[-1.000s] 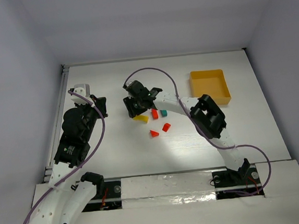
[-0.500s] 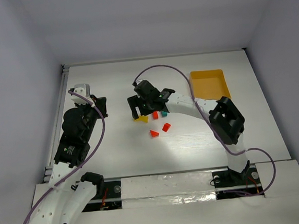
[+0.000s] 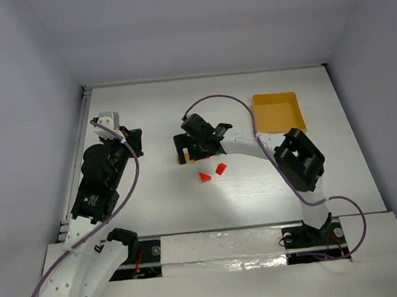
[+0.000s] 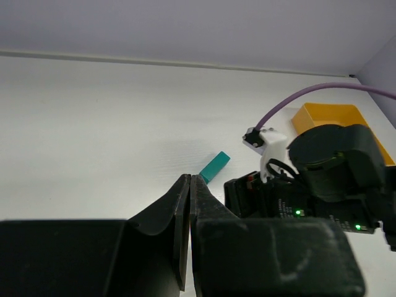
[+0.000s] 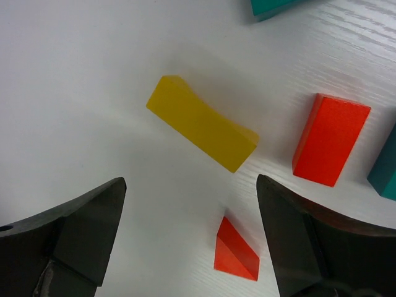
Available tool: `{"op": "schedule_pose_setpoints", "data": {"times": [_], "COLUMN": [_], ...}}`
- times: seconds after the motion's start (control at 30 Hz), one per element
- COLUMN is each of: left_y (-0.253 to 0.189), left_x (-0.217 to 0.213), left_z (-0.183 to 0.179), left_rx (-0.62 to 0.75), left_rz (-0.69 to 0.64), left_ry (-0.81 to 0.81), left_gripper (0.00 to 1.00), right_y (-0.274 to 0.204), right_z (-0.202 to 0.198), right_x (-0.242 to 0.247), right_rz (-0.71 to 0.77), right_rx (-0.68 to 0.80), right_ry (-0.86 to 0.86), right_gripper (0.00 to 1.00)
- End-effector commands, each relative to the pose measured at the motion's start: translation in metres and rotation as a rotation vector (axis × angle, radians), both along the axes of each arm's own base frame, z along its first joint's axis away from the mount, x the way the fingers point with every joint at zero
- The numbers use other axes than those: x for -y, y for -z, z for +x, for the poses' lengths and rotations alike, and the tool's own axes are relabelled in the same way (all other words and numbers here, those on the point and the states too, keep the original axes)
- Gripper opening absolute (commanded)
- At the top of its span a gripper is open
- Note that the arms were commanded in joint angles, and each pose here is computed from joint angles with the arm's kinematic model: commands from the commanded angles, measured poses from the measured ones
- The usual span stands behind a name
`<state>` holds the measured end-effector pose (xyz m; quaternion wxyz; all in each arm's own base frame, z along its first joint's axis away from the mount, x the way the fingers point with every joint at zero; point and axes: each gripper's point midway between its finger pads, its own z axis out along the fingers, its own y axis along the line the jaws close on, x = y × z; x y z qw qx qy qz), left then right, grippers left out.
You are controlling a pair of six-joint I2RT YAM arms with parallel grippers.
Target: Build the wood block tower
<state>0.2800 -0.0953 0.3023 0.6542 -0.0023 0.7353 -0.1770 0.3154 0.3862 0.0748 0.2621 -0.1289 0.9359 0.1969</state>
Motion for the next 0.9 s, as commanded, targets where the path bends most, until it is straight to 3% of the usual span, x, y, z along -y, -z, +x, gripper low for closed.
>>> {"op": "schedule_pose_setpoints", "data": {"times": [0.0,0.87], "left_y": [-0.016,-0.021], "left_x": [0.002,0.007], "left_z": [-0.002,-0.007], "left_rx": [0.053,0.07], "left_rz": [-0.031,-0.045], "left_ry": [0.014,0.048], "left_gripper": [0.0,0.0], "right_y": [-0.006,0.008], "right_z": [0.013,0.041], "right_x": [-0.015,-0.044], "right_rz": [0.029,-0.053], "right_rx": [0.022,0.048], "right_ry": [0.011,0.019], "right_gripper": [0.93,0.94]}}
